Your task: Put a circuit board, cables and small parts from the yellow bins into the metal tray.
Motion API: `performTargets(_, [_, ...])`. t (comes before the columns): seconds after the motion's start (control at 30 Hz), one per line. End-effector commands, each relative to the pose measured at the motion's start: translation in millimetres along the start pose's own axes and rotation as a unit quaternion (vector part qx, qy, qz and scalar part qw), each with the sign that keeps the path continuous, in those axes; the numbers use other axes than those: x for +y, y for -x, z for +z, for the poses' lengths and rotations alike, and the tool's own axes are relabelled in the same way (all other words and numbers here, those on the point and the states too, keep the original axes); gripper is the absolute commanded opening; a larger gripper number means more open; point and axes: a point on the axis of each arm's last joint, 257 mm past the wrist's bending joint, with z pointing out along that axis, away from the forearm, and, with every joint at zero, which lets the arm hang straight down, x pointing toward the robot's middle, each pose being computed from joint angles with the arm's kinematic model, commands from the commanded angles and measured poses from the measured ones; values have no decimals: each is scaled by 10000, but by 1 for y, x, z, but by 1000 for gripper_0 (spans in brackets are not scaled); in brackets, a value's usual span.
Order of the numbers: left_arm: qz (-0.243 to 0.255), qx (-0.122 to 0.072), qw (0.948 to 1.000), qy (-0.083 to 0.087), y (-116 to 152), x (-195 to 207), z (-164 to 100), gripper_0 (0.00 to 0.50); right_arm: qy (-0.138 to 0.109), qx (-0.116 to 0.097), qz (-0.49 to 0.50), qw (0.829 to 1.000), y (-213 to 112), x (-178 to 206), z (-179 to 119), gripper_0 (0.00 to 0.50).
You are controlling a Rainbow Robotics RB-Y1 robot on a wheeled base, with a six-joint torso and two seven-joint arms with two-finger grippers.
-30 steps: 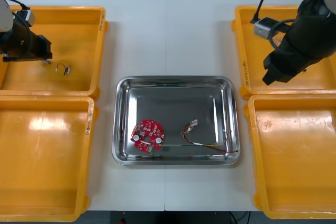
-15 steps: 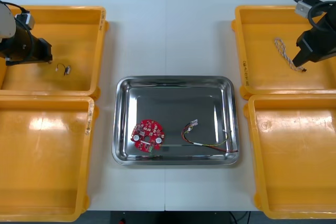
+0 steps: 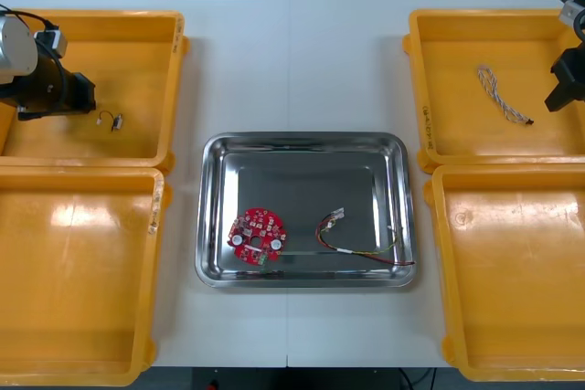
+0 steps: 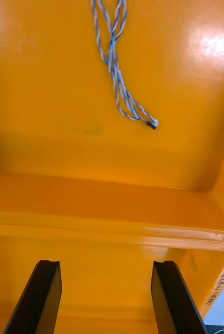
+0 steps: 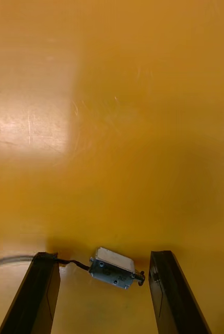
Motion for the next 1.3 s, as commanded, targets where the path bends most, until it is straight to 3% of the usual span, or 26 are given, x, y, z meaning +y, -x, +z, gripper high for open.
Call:
performTargets(0.03, [489, -284, 9983, -162, 31, -27, -12, 500, -100, -518, 0, 9986, 32, -12, -29, 500])
performTargets(0.2, [504, -281, 9982, -159, 31, -27, -12, 500, 145, -659, 132, 9976, 51, -3, -27, 500])
performTargets(0.23, [505, -274, 9982, -150, 30, -26, -11, 449, 213, -688, 162, 9973, 56, 0, -26, 500])
performTargets(0.27, [496, -277, 9983, -160, 30, -27, -11, 352, 242, -713, 168, 9970, 59, 2, -25, 500])
performTargets(0.33, [508, -274, 9982, -143, 30, -26, -11, 2, 302, -783, 196, 9963, 67, 4, -23, 500])
performTargets(0.47, [505, -277, 9982, -139, 30, -26, -11, 0, 363, -904, 268, 9949, 77, 3, -15, 500])
performTargets(0.93, [458, -203, 9987, -96, 26, -20, -11, 0, 414, -1038, 320, 9932, 94, -7, 4, 500])
performTargets(1.3, [438, -32, 9990, -68, 28, -8, -35, 0, 537, -1092, 433, 9916, 103, -10, 23, 500])
